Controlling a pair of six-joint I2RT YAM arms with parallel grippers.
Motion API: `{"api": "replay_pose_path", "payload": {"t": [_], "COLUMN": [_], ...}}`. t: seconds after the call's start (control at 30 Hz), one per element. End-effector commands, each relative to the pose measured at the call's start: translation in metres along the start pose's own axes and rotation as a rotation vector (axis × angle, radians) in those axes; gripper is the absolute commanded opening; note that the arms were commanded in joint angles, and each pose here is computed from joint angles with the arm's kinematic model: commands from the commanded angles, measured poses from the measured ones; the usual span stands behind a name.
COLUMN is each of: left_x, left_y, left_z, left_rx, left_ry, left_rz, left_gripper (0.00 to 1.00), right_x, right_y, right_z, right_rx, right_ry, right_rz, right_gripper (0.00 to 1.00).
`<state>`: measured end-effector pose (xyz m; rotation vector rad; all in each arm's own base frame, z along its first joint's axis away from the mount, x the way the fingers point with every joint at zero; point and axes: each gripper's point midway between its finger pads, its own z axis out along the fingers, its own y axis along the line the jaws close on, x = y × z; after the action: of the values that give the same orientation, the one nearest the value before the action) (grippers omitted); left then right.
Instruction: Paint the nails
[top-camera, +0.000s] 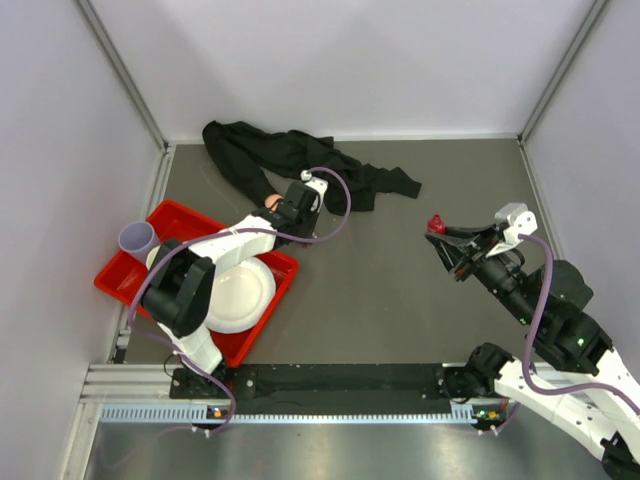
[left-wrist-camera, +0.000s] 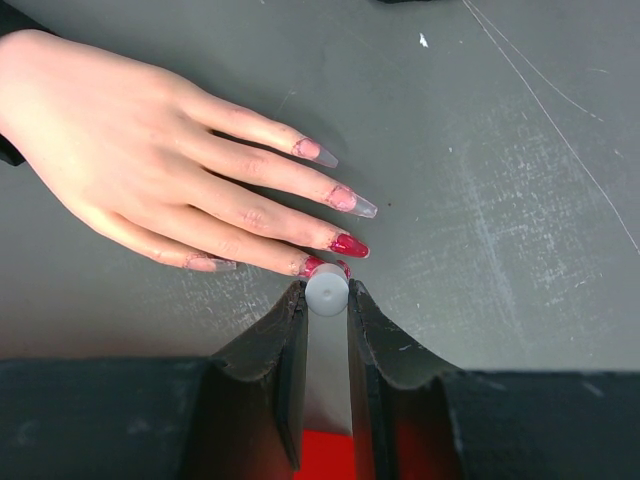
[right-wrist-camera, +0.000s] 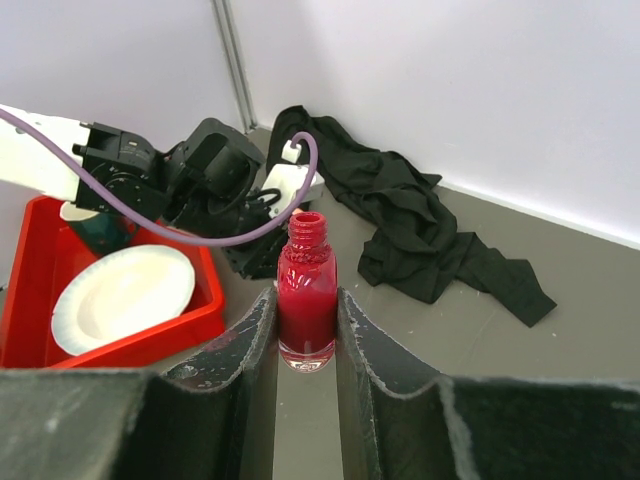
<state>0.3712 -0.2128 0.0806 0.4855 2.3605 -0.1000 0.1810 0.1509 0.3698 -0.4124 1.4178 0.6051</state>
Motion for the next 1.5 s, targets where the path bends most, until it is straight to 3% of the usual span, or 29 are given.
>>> {"api": "replay_pose_path", "payload": {"t": [0.0, 1.47], "left_x": [-0.024, -0.031], "left_y": [-0.006, 0.006], "left_z": [0.002, -0.014], "left_rx": [0.014, -0.039], "left_ry": [-0.065, -0.08], "left_rz": [-0.022, -0.015], "left_gripper": [0.0, 0.0], "right_x": [-0.006, -0.006], "right_y": [0.001, 0.003], "right_z": [0.002, 0.003], "right_rx": [-0.004, -0.011], "right_ry": [-0.021, -0.018], "right_rz": [0.011, 0.012], "right_gripper": [0.0, 0.0]}}
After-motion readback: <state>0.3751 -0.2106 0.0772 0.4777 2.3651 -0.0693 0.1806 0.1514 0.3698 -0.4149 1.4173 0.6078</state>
